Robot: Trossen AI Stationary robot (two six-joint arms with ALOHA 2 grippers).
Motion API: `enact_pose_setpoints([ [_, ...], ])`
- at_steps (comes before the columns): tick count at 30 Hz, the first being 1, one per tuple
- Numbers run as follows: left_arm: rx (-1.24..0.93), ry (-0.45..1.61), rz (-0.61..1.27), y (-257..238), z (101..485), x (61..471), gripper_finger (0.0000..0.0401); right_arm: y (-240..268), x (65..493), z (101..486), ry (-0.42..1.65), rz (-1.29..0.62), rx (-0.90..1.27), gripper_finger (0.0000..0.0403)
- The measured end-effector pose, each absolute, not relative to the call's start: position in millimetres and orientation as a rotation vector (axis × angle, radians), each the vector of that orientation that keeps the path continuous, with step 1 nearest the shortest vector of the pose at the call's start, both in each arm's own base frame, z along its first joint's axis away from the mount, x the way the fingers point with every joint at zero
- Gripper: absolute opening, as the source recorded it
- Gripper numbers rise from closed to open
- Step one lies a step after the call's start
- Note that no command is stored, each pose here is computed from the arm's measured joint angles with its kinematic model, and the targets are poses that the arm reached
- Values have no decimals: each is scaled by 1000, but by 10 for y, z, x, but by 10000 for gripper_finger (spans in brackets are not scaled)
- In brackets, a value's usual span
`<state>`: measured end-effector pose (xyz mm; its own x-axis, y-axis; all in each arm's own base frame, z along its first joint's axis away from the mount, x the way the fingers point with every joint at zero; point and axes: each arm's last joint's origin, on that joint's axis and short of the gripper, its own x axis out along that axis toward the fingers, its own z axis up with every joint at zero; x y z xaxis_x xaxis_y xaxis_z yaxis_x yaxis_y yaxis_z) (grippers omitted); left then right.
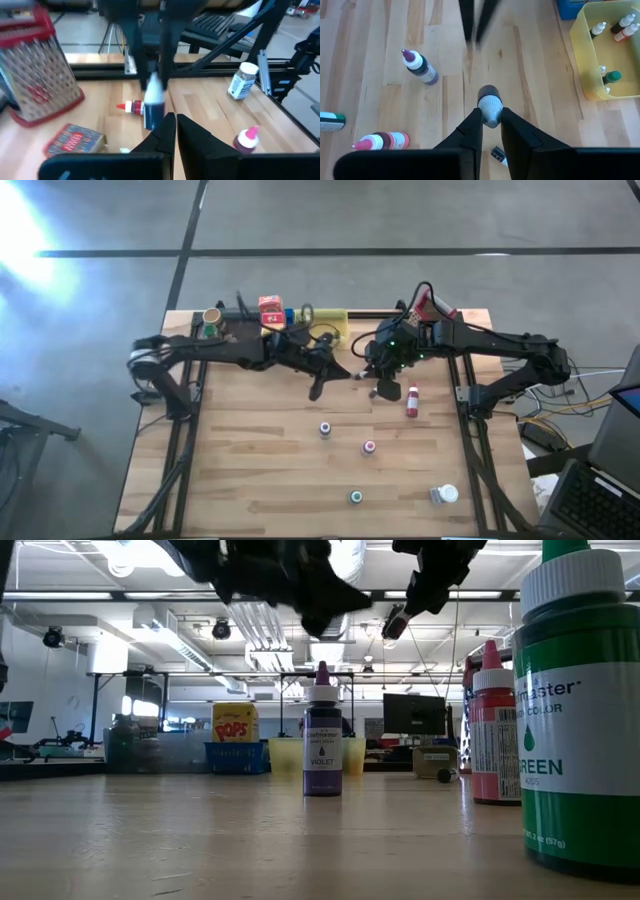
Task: Pick & Place Kitchen Items
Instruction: Put the small violet food coloring bottle into the yellow bin
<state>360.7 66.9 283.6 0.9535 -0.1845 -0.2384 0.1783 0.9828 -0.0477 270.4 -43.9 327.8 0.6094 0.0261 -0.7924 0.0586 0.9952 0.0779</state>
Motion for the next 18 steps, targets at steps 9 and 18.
enact_pose_setpoints([
  [9, 124, 201, -83, 568, 3453, 2950, 21, -516, 2689, 3275, 918, -45, 113, 45],
  [18, 140, 73, -42, 438, 3902, 2318, 21, -813, 2663, 3256, 921, -137, 160, 49],
])
